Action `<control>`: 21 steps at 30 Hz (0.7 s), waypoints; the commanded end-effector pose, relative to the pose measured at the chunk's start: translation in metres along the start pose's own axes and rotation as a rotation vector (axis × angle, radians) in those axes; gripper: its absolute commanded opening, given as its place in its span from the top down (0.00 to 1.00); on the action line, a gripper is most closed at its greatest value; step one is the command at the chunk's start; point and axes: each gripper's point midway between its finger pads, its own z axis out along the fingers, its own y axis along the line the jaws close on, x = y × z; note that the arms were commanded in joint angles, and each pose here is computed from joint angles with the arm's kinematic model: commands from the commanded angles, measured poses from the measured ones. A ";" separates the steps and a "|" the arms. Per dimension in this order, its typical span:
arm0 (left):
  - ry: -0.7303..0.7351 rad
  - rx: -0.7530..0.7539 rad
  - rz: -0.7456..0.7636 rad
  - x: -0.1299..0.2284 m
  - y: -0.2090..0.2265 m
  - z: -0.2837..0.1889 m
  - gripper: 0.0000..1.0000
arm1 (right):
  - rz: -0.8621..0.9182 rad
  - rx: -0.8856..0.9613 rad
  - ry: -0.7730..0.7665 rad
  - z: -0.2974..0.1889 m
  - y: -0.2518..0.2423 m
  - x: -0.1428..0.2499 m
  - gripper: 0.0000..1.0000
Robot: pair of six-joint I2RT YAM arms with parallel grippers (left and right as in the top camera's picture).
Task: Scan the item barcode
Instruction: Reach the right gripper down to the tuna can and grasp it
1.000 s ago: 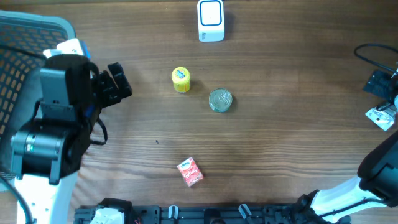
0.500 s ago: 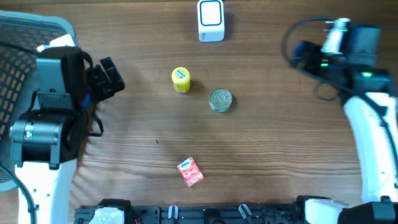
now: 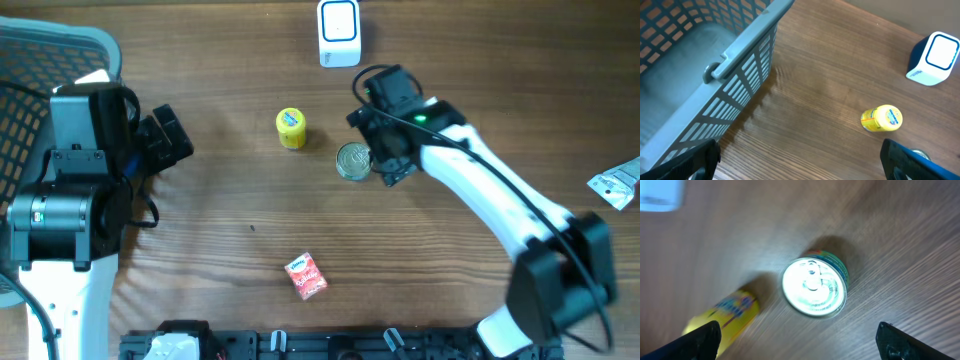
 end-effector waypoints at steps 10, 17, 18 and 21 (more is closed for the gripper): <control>0.040 0.039 -0.014 0.008 -0.005 0.000 0.00 | 0.126 0.055 0.020 0.072 -0.001 0.001 0.00; 0.040 0.039 -0.014 0.008 -0.005 0.000 0.00 | 0.131 0.123 0.101 0.095 -0.017 0.016 0.00; 0.040 0.039 -0.013 0.008 -0.005 0.000 0.00 | 0.131 0.133 0.119 0.099 -0.020 0.019 0.00; 0.040 0.039 -0.013 0.008 -0.005 0.000 0.00 | 0.105 0.155 0.148 0.105 -0.025 0.024 0.10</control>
